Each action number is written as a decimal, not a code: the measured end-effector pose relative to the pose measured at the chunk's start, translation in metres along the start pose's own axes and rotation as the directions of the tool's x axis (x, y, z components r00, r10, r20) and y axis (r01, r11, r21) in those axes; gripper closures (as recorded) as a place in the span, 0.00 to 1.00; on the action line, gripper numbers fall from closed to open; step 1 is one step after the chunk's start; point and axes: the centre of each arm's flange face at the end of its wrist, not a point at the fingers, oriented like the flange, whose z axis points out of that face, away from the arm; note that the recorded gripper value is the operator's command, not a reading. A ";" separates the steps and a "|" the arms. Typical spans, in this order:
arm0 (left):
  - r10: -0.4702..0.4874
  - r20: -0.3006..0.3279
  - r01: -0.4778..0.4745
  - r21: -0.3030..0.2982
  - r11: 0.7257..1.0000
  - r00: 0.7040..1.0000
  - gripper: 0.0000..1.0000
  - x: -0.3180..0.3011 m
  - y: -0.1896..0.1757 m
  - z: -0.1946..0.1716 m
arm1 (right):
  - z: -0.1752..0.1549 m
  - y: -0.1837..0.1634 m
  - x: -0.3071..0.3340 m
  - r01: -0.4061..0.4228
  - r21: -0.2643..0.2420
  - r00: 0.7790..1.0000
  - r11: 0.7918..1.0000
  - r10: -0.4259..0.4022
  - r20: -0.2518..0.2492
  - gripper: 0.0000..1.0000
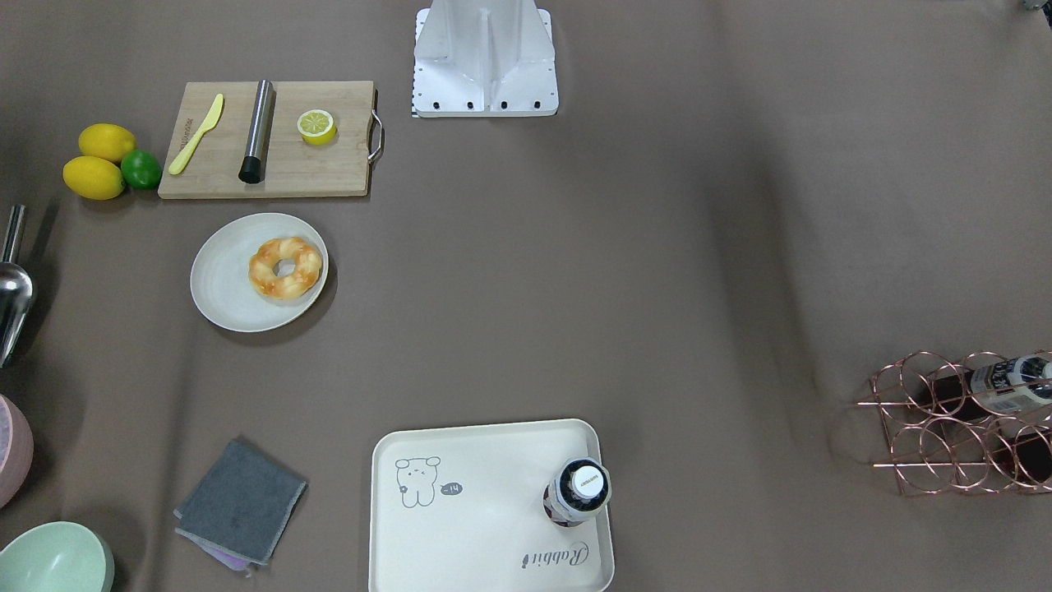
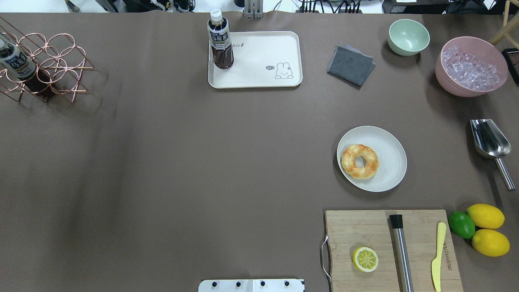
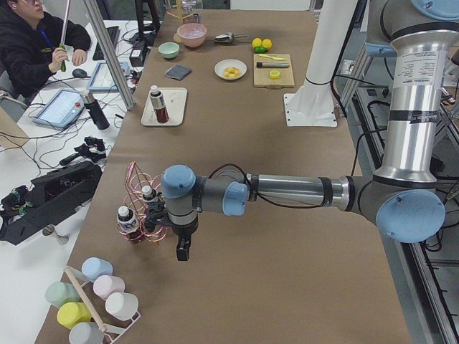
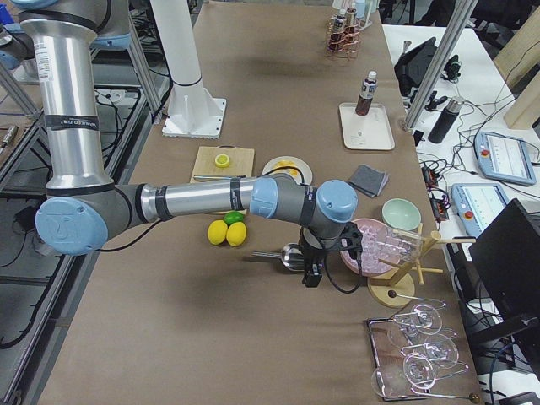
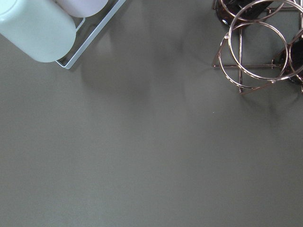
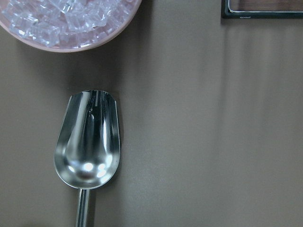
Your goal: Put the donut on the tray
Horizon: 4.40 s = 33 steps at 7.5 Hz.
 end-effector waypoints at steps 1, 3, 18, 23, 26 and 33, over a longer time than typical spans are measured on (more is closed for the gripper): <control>0.000 0.000 0.000 0.001 1.000 1.000 0.02 0.000 0.000 0.000 | 0.000 0.000 0.000 -0.001 0.000 1.000 1.000 0.001 0.000 0.00; -0.003 0.002 0.003 -0.004 1.000 1.000 0.02 -0.002 0.001 0.002 | 0.000 0.000 0.000 -0.001 0.000 1.000 1.000 0.001 0.000 0.00; -0.024 0.004 0.024 -0.029 0.999 1.000 0.02 -0.011 0.012 0.013 | -0.004 -0.004 -0.003 -0.001 0.009 1.000 1.000 0.001 -0.001 0.00; -0.031 0.001 0.031 -0.024 0.999 1.000 0.02 -0.013 0.013 0.010 | -0.006 -0.003 -0.003 -0.020 0.013 1.000 1.000 0.020 0.005 0.00; -0.032 0.003 0.032 -0.025 0.999 0.999 0.02 -0.013 0.013 0.010 | -0.020 -0.008 -0.026 -0.061 0.045 0.998 0.997 0.060 0.019 0.00; -0.038 0.004 0.038 -0.029 0.999 0.999 0.02 -0.014 0.016 0.012 | 0.052 -0.018 -0.176 -0.061 0.110 0.982 0.992 0.040 0.186 0.00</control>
